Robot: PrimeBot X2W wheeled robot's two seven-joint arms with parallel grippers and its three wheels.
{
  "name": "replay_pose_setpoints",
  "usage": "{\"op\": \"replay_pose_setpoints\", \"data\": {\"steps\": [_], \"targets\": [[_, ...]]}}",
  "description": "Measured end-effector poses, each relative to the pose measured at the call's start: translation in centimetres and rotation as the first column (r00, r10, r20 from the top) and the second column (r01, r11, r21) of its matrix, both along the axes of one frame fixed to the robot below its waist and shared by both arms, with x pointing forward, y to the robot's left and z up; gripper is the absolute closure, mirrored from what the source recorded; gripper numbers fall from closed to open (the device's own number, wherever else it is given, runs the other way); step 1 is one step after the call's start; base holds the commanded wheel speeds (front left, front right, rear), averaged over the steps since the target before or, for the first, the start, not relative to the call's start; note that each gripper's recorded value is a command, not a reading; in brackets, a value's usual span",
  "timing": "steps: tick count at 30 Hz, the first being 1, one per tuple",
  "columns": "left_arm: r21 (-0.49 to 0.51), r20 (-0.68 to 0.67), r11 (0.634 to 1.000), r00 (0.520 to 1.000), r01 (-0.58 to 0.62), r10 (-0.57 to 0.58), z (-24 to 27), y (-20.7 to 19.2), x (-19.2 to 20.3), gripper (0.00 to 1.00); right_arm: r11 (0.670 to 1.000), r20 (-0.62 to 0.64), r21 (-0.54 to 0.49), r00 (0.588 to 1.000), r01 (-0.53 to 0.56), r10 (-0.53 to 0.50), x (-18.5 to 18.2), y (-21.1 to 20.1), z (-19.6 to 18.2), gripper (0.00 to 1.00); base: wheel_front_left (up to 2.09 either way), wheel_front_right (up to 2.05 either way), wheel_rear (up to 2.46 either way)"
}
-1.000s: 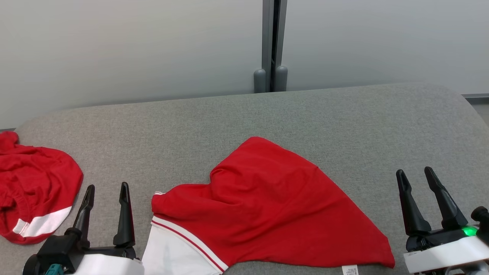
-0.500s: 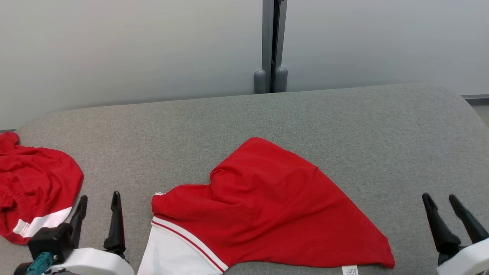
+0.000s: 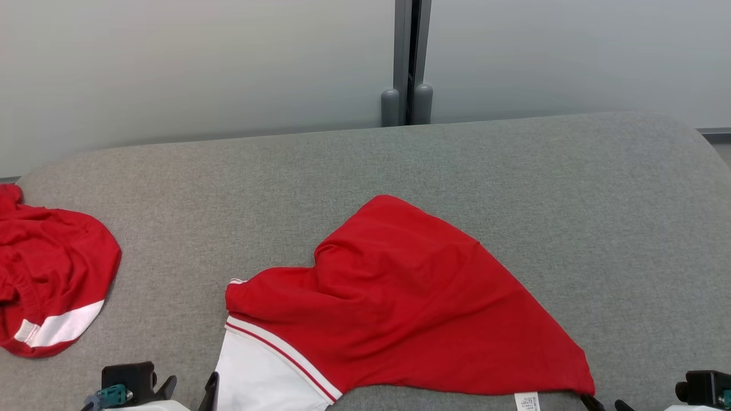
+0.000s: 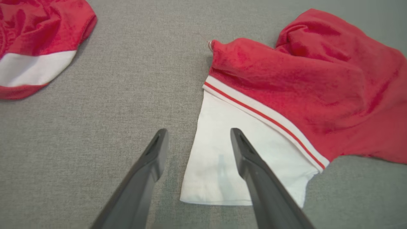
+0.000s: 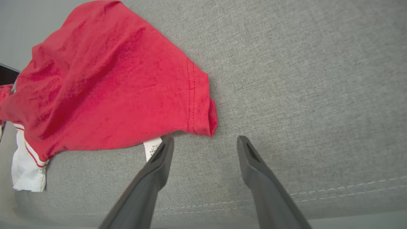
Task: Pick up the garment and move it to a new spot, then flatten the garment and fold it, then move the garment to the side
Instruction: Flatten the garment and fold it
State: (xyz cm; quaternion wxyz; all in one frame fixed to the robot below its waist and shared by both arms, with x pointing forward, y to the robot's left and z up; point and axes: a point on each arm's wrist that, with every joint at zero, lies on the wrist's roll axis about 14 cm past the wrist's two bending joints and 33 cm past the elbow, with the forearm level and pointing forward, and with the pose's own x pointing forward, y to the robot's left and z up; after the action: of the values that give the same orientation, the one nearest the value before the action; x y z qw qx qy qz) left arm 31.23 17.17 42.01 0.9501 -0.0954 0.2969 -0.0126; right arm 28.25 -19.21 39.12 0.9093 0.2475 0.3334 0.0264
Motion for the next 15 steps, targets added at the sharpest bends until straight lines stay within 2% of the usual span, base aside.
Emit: {"op": "replay_pose_setpoints", "data": {"steps": [15], "targets": [[-0.009, -0.178, 0.999, 0.984, 0.031, -0.032, -3.9, -0.7, -1.2, 0.00, 1.000, -0.019, -0.011, 1.000, -0.019, 0.019, 2.2, 1.0, -1.5, 0.00, 0.00, 0.00, 0.00]]}}
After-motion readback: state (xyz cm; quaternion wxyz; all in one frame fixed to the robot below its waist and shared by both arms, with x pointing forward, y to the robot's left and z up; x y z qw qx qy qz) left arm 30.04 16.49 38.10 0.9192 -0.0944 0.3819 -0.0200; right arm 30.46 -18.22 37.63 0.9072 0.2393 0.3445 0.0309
